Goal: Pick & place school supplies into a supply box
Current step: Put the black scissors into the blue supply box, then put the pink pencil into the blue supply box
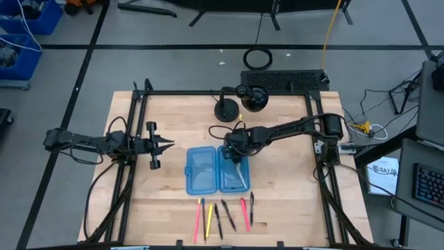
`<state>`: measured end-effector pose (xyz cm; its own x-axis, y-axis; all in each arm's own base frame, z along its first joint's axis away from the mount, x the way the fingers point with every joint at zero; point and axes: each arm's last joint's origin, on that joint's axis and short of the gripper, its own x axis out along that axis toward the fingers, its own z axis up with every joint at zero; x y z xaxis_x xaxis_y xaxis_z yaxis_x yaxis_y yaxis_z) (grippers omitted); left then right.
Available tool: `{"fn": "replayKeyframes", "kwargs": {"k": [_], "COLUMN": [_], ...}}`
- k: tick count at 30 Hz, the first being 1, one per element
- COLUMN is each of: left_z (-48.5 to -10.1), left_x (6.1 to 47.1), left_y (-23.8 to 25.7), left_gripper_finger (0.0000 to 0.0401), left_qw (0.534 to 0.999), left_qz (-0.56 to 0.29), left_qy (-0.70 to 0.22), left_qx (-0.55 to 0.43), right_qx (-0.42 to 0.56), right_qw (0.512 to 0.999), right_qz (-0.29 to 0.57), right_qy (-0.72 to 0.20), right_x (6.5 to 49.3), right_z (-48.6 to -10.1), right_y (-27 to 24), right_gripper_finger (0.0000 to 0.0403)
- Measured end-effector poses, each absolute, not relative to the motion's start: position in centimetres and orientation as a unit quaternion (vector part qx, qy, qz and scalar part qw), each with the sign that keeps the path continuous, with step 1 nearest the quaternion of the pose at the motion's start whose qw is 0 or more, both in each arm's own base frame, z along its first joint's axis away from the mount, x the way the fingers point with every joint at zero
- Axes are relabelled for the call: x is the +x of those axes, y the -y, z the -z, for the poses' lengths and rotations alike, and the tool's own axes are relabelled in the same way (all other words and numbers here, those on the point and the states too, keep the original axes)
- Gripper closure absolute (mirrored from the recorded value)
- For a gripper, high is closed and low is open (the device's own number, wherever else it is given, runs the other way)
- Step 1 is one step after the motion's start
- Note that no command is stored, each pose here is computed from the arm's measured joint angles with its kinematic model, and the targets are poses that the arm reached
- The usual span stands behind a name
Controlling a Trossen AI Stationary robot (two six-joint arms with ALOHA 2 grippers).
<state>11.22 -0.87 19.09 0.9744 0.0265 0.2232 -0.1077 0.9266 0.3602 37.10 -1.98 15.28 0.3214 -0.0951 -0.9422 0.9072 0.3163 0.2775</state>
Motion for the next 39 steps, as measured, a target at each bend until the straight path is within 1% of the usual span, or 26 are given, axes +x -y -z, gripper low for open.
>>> {"fn": "replayKeyframes", "kwargs": {"k": [3, 7, 14, 17, 19, 21, 23, 25, 27, 28, 30, 32, 35, 39], "left_z": [-19.1, -19.1, -19.1, -19.0, -19.0, -18.8, -18.7, -18.6, -18.5, -18.4, -18.2, -18.0, -18.2, -18.3], "left_x": [11.2, 11.2, 11.2, 11.2, 11.2, 11.3, 11.3, 11.3, 11.3, 11.3, 11.4, 11.4, 11.4, 11.3], "left_y": [0.9, 0.9, 0.9, 0.9, 0.9, 0.9, 0.9, 0.9, 0.9, 0.9, 0.9, 0.9, 0.8, 0.6], "left_gripper_finger": [0.0359, 0.0359, 0.0359, 0.0359, 0.0359, 0.0359, 0.0359, 0.0359, 0.0359, 0.0359, 0.0359, 0.0359, 0.0359, 0.0359], "left_qw": [0.977, 0.977, 0.978, 0.978, 0.978, 0.979, 0.978, 0.976, 0.975, 0.975, 0.976, 0.975, 0.974, 0.973], "left_qz": [-0.033, -0.031, -0.031, -0.031, -0.030, -0.029, -0.028, -0.028, -0.028, -0.029, -0.028, -0.027, -0.037, -0.082], "left_qy": [0.108, 0.108, 0.107, 0.105, 0.102, 0.094, 0.089, 0.081, 0.076, 0.074, 0.062, 0.052, 0.057, 0.053], "left_qx": [0.183, 0.179, 0.179, 0.179, 0.178, 0.180, 0.187, 0.199, 0.205, 0.206, 0.207, 0.212, 0.215, 0.209], "right_qx": [0.443, 0.443, 0.428, 0.397, 0.351, 0.292, 0.237, 0.185, 0.139, 0.122, 0.092, 0.079, 0.062, 0.059], "right_qw": [0.692, 0.698, 0.724, 0.761, 0.801, 0.842, 0.875, 0.903, 0.919, 0.926, 0.939, 0.950, 0.958, 0.964], "right_qz": [0.355, 0.349, 0.323, 0.289, 0.263, 0.250, 0.240, 0.217, 0.214, 0.215, 0.211, 0.188, 0.170, 0.162], "right_qy": [-0.445, -0.442, -0.435, -0.425, -0.409, -0.380, -0.347, -0.321, -0.300, -0.284, -0.257, -0.235, -0.224, -0.201], "right_x": [37.1, 37.0, 36.6, 36.0, 35.2, 34.4, 33.3, 32.1, 30.8, 30.1, 28.8, 27.6, 25.8, 24.0], "right_z": [-16.0, -16.7, -18.5, -20.8, -23.0, -25.3, -27.3, -28.8, -29.5, -29.6, -29.4, -28.8, -26.6, -23.1], "right_y": [2.0, 2.0, 1.9, 1.8, 1.2, 0.1, -1.2, -2.5, -3.5, -3.9, -4.6, -5.0, -5.2, -4.8], "right_gripper_finger": [0.0279, 0.0269, 0.0268, 0.0268, 0.0271, 0.0279, 0.0295, 0.0321, 0.0356, 0.0376, 0.0395, 0.0394, 0.0398, 0.0401]}}
